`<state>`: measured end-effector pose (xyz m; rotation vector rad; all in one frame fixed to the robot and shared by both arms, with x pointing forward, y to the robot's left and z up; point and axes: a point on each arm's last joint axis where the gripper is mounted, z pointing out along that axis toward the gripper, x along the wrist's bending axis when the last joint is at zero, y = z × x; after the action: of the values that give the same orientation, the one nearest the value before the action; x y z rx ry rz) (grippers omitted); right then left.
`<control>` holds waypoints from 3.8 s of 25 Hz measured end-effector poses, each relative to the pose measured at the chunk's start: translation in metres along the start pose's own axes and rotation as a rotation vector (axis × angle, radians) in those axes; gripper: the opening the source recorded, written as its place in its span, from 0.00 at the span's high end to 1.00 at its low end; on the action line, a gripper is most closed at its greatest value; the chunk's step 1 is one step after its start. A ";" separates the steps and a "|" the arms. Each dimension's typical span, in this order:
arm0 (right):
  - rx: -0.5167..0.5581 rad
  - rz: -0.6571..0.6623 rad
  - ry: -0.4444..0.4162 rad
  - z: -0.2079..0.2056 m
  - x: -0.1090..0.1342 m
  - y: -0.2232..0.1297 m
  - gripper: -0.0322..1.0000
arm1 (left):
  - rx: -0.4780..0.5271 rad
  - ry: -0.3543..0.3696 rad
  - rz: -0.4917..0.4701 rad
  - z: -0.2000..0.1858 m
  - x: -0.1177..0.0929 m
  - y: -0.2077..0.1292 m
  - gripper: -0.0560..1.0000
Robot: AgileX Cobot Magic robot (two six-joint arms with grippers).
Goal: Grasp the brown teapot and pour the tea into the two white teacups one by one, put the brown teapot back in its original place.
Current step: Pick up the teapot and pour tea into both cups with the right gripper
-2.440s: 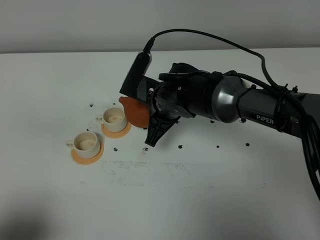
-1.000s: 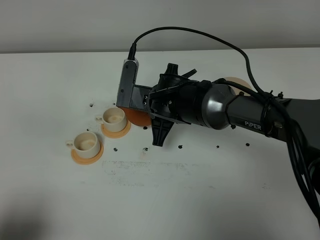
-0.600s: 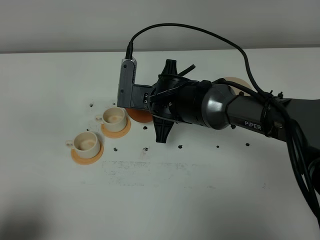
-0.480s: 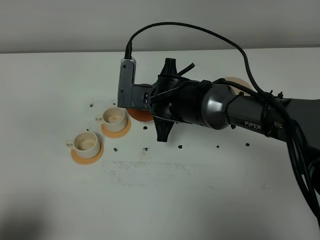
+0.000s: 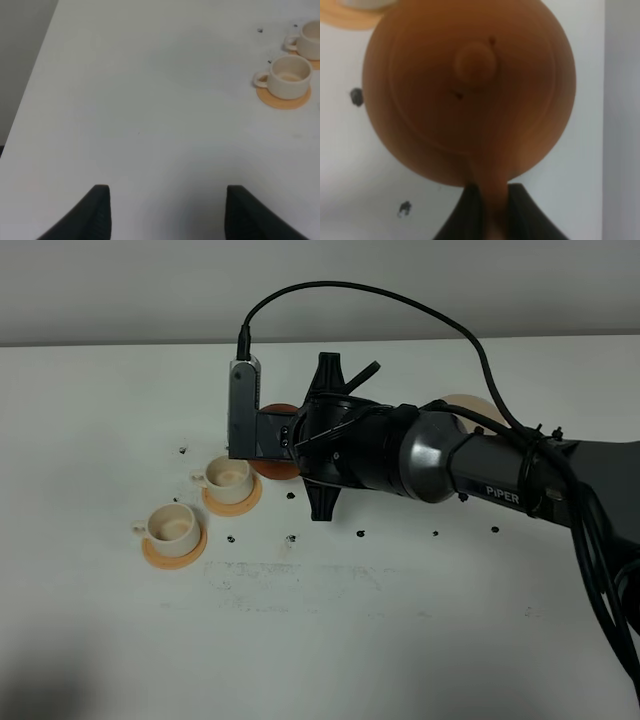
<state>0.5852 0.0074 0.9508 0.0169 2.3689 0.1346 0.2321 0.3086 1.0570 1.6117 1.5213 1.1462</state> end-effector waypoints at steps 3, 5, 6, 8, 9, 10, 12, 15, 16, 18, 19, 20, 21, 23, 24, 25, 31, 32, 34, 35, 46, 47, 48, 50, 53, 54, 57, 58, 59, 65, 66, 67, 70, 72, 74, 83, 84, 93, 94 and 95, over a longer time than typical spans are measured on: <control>-0.002 -0.016 -0.011 0.000 -0.001 0.000 0.88 | 0.000 0.000 0.000 0.000 0.000 0.000 0.47; -0.001 -0.030 -0.019 0.000 -0.002 0.000 0.88 | 0.000 0.000 0.000 0.000 0.000 0.000 0.47; 0.000 -0.038 -0.022 0.000 -0.002 0.000 0.88 | 0.000 0.000 0.000 0.000 0.000 0.000 0.47; 0.000 -0.059 -0.026 0.000 -0.002 0.000 0.88 | 0.000 0.000 0.000 0.000 0.000 0.000 0.47; 0.000 -0.068 -0.026 0.000 -0.002 0.000 0.88 | 0.000 0.000 0.000 0.000 0.000 0.000 0.47; 0.001 -0.075 -0.027 0.000 -0.002 0.000 0.88 | 0.000 0.000 0.000 0.000 0.000 0.000 0.47; 0.001 -0.084 -0.027 0.000 -0.002 0.000 0.88 | 0.000 0.000 0.000 0.000 0.000 0.000 0.47; 0.001 -0.103 -0.031 0.000 -0.003 0.000 0.88 | 0.000 0.000 0.000 0.000 0.000 0.000 0.47; 0.001 -0.108 -0.031 0.000 -0.003 0.000 0.88 | 0.000 0.000 0.000 0.000 0.000 0.000 0.47; -0.001 -0.117 -0.032 0.000 -0.003 0.000 0.88 | 0.000 0.000 0.000 0.000 0.000 0.000 0.47; -0.002 -0.121 -0.032 0.000 -0.003 0.000 0.88 | 0.000 0.000 0.000 0.000 0.000 0.000 0.47; -0.003 -0.128 -0.033 0.000 -0.003 0.000 0.88 | 0.000 0.000 0.000 0.000 0.000 0.000 0.47; -0.004 -0.137 -0.034 0.000 -0.003 0.001 0.88 | 0.000 0.000 0.000 0.000 0.000 0.000 0.47; -0.004 -0.154 -0.036 0.000 -0.003 0.001 0.88 | 0.000 0.000 0.000 0.000 0.000 0.000 0.47; -0.005 -0.164 -0.036 0.000 -0.003 0.001 0.88 | 0.000 0.000 0.000 0.000 0.000 0.000 0.47; -0.006 -0.171 -0.036 -0.001 -0.002 0.002 0.88 | 0.000 0.000 0.000 0.000 0.000 0.000 0.47; -0.018 -0.196 -0.042 -0.002 -0.001 0.005 0.88 | 0.000 0.000 0.000 0.000 0.000 0.000 0.47; -0.018 -0.202 -0.046 -0.002 -0.002 0.005 0.88 | 0.000 0.000 0.000 0.000 0.000 0.000 0.47; -0.019 -0.212 -0.053 -0.002 -0.002 0.005 0.88 | 0.000 0.000 0.000 0.000 0.000 0.000 0.47; -0.019 -0.215 -0.054 -0.002 -0.002 0.005 0.88 | 0.000 0.000 0.000 0.000 0.000 0.000 0.47; -0.033 -0.274 -0.085 -0.002 -0.005 0.007 0.88 | 0.000 0.000 -0.001 0.000 0.000 0.000 0.47; -0.036 -0.283 -0.086 -0.002 -0.005 0.007 0.88 | 0.000 0.000 -0.001 0.000 0.000 0.000 0.47; -0.038 -0.288 -0.086 -0.002 -0.005 0.007 0.88 | 0.000 0.000 -0.001 0.000 0.000 0.000 0.47; -0.045 -0.297 -0.089 -0.002 -0.005 0.008 0.88 | 0.000 0.000 -0.001 0.000 0.000 0.000 0.47; -0.054 -0.313 -0.097 -0.002 -0.006 0.009 0.88 | 0.000 0.000 -0.001 0.000 0.000 0.000 0.47; -0.055 -0.318 -0.100 -0.002 -0.006 0.009 0.88 | 0.000 0.000 -0.001 0.000 0.000 0.000 0.47; -0.056 -0.330 -0.108 -0.002 -0.006 0.009 0.88 | 0.000 0.000 -0.001 0.000 0.000 0.000 0.47; -0.056 -0.332 -0.109 -0.002 -0.007 0.009 0.88 | 0.000 0.000 -0.001 0.000 0.000 0.000 0.47; -0.056 -0.337 -0.113 -0.002 -0.007 0.009 0.88 | 0.000 0.000 -0.001 0.000 0.000 0.000 0.47; -0.055 -0.354 -0.124 -0.002 -0.008 0.009 0.88 | 0.000 0.000 -0.001 0.000 0.000 0.000 0.47; -0.054 -0.360 -0.128 -0.002 -0.008 0.009 0.88 | 0.000 0.000 -0.001 0.000 0.000 0.000 0.47; -0.053 -0.366 -0.131 -0.002 -0.008 0.009 0.88 | 0.000 0.000 -0.001 0.000 0.000 0.000 0.47; -0.052 -0.373 -0.135 -0.002 -0.009 0.009 0.88 | 0.000 0.000 0.000 0.000 0.000 0.000 0.47; -0.052 -0.376 -0.137 -0.002 -0.009 0.009 0.88 | 0.000 0.000 0.000 0.000 0.000 0.000 0.47; -0.051 -0.384 -0.143 -0.002 -0.009 0.009 0.88 | 0.000 0.000 0.000 0.000 0.000 0.000 0.47; -0.037 -0.402 -0.154 -0.001 -0.012 0.006 0.88 | 0.000 0.000 0.000 0.000 0.000 0.000 0.47; -0.034 -0.400 -0.154 -0.001 -0.013 0.005 0.88 | 0.000 0.000 0.000 0.000 0.000 0.000 0.47; -0.023 -0.402 -0.158 0.001 -0.015 0.002 0.88 | 0.000 0.000 0.000 0.000 0.000 0.000 0.47; -0.023 -0.402 -0.158 0.001 -0.015 0.002 0.88 | 0.000 0.000 0.000 0.000 0.000 0.000 0.47; -0.023 -0.403 -0.158 0.001 -0.015 0.002 0.88 | 0.000 0.000 0.000 0.000 0.000 0.000 0.47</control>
<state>0.5967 0.0088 0.9612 -0.4416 2.1644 -0.0331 0.2321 0.3086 1.0570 1.6115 1.5214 1.1461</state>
